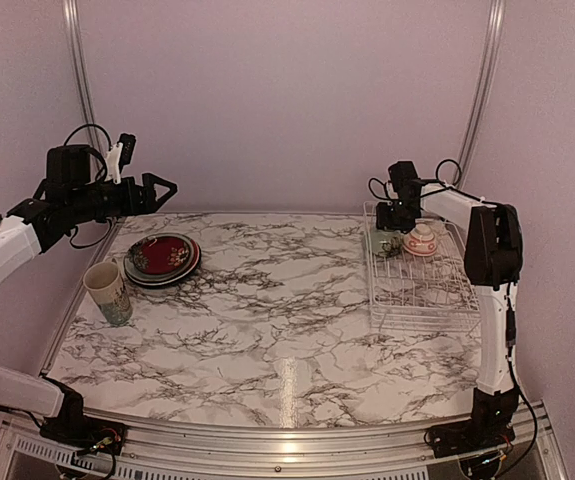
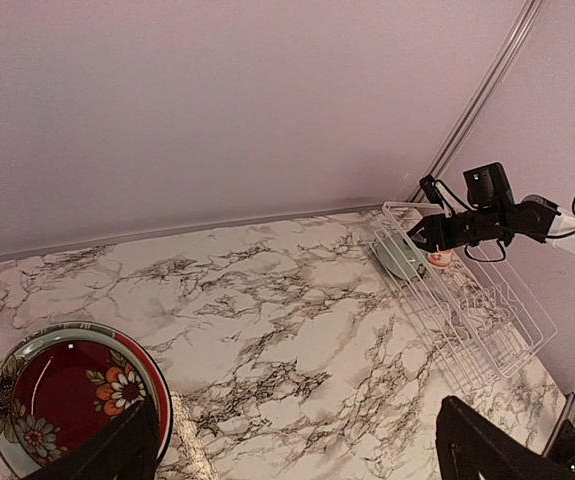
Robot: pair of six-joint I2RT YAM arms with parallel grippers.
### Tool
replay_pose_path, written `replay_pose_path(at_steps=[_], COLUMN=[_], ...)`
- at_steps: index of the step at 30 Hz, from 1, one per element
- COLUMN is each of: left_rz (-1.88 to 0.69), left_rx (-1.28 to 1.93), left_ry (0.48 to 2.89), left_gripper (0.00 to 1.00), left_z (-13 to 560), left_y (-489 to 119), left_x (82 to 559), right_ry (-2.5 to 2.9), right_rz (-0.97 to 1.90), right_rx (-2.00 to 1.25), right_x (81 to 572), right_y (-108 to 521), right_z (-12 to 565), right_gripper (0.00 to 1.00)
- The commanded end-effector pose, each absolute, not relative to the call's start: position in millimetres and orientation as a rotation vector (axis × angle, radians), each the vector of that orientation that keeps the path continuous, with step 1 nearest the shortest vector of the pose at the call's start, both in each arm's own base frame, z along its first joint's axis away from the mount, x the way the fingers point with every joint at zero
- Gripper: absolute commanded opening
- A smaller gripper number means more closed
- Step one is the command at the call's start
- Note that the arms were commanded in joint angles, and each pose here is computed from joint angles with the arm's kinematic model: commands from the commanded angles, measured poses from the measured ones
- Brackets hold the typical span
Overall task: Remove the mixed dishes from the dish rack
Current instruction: Grab the bowl from the dish rack.
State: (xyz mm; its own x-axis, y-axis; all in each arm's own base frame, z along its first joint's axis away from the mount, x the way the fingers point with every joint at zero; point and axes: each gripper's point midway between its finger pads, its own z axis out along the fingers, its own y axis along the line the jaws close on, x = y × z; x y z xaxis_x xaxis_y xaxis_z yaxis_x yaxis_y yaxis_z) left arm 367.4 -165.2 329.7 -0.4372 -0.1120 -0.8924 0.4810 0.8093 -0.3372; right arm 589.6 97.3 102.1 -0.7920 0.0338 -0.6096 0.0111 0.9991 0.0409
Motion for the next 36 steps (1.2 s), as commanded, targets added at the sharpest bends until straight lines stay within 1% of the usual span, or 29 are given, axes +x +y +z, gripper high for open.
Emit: replay_pose_path(at_steps=[1, 5, 7, 9, 14, 21, 29, 33, 36], left_rz=[-0.701, -0.706, -0.705, -0.705, -0.705, -0.714, -0.724, -0.732, -0.761], left_rx=[0.288, 0.288, 0.286, 0.285, 0.284, 0.286, 0.284, 0.277, 0.258], left_ry=[1.950, 1.955, 1.957, 1.959, 1.961, 1.970, 1.989, 2.002, 2.011], left_gripper=[0.99, 0.99, 0.99, 0.99, 0.99, 0.99, 0.99, 0.99, 0.99], left_z=[316, 314, 313, 313, 312, 309, 302, 298, 295], left_y=[-168, -169, -169, -169, -169, -171, -173, -174, -177], left_x=[368, 369, 369, 369, 369, 370, 374, 376, 378], right_ry=[2.486, 2.456, 2.439, 2.416, 2.368, 2.331, 2.261, 2.200, 2.153], right_rz=[0.025, 0.036, 0.043, 0.053, 0.076, 0.101, 0.132, 0.237, 0.393], right_rx=[0.043, 0.047, 0.050, 0.057, 0.078, 0.100, 0.144, 0.171, 0.175], right_x=[586, 586, 585, 583, 577, 564, 545, 534, 524], right_y=[92, 93, 93, 93, 92, 90, 82, 80, 80], right_z=[106, 121, 129, 139, 159, 177, 202, 224, 238], right_gripper=[0.49, 0.44, 0.38, 0.35, 0.34, 0.29, 0.27, 0.27, 0.27])
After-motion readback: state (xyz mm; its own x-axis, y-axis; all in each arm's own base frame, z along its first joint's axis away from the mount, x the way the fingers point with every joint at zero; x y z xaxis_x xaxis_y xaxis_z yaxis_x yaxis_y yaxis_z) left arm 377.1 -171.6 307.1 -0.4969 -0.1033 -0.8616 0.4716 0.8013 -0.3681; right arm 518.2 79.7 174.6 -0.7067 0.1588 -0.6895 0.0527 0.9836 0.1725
